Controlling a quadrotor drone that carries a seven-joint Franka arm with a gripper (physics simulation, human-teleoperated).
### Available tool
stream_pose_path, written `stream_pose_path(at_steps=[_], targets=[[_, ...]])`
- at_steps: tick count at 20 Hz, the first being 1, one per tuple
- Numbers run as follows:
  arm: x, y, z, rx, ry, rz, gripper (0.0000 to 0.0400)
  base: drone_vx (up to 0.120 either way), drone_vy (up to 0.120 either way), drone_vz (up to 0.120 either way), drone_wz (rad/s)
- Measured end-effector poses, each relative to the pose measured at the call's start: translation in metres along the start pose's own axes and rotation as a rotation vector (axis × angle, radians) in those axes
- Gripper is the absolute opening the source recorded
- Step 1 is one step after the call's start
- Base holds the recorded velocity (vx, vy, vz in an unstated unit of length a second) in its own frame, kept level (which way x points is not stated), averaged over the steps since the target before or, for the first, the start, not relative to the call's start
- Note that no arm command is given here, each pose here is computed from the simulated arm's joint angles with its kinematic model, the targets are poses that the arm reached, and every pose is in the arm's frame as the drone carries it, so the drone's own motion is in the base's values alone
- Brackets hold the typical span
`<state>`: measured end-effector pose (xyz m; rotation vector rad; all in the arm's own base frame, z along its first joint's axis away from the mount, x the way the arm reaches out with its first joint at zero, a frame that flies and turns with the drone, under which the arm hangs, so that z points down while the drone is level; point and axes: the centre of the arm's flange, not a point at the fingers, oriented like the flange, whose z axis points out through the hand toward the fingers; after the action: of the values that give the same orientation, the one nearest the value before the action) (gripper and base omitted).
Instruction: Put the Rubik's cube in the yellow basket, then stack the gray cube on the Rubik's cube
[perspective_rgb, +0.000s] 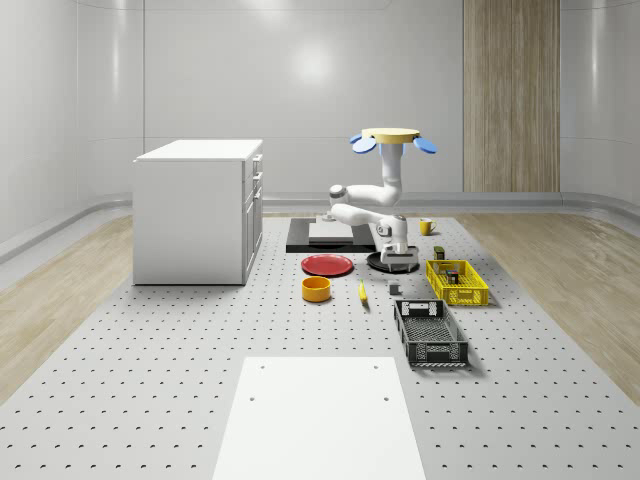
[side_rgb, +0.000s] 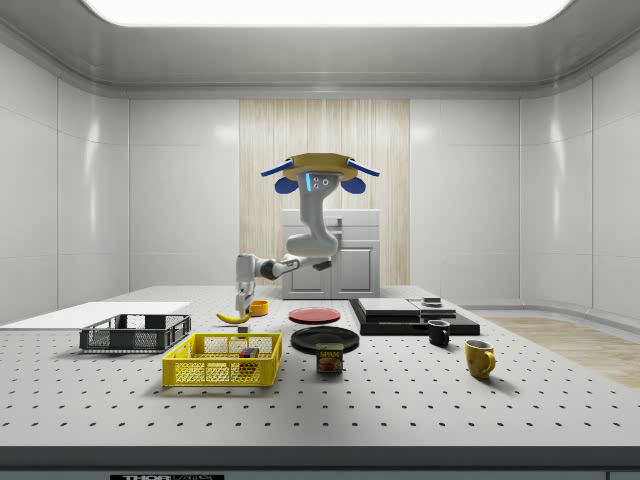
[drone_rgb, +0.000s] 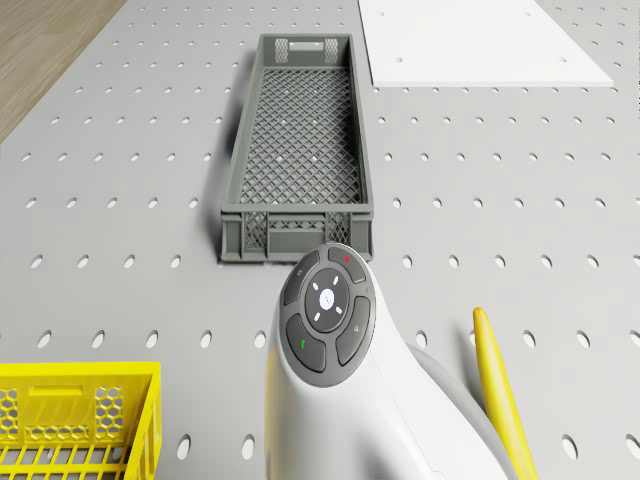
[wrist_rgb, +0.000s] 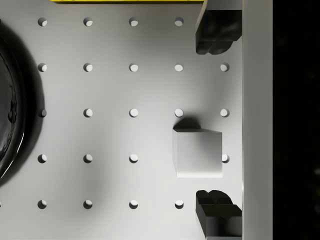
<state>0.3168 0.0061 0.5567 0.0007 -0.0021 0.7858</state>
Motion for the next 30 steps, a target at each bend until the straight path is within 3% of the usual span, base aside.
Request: stream_pose_path(at_steps=[5, 30], targets=[[0.000, 0.000, 0.000, 0.000, 0.000, 0.000, 0.0400, 0.000, -0.112, -0.064, 0.000], [0.007, -0.007, 0.050, 0.000, 0.000, 0.000, 0.0400, 0.000, 0.000, 0.000, 0.000]])
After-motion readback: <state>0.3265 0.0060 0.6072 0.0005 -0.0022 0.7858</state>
